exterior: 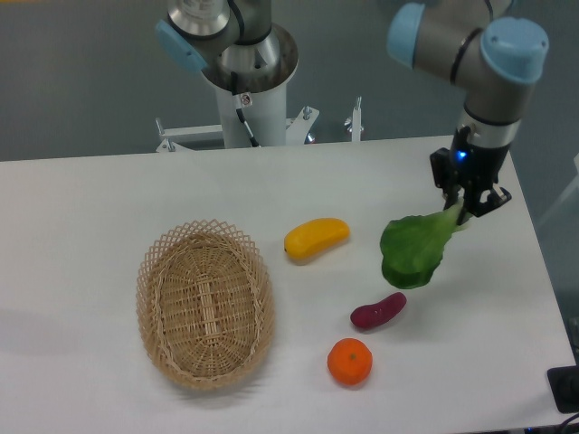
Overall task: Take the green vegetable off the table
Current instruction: 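Lift the gripped bok choy up off the table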
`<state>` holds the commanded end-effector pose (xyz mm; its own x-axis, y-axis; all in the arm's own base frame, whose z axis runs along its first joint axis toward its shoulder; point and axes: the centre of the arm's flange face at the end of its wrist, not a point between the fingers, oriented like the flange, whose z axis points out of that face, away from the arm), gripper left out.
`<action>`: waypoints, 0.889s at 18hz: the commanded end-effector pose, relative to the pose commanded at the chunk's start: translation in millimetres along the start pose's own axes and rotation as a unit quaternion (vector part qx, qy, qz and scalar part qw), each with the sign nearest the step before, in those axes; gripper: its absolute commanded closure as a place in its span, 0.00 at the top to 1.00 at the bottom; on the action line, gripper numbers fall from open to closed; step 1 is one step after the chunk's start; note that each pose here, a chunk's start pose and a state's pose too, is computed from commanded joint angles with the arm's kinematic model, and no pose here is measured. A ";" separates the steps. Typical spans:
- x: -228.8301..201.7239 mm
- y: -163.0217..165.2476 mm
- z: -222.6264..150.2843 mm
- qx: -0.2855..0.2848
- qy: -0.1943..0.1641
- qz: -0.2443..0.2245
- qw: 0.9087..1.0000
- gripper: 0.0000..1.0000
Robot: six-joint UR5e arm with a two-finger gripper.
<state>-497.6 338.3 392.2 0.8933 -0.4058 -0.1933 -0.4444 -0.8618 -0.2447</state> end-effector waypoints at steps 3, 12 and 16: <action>-0.9 -5.9 -7.1 0.010 -0.008 -0.022 1.000 0.33; -6.9 -10.3 -16.2 0.027 -0.021 -0.044 0.998 0.33; -7.6 -10.2 -16.2 0.027 -0.022 -0.044 0.998 0.33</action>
<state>-498.8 345.3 411.5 0.9256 -0.3153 -0.2096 -0.3690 -0.8753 -0.3127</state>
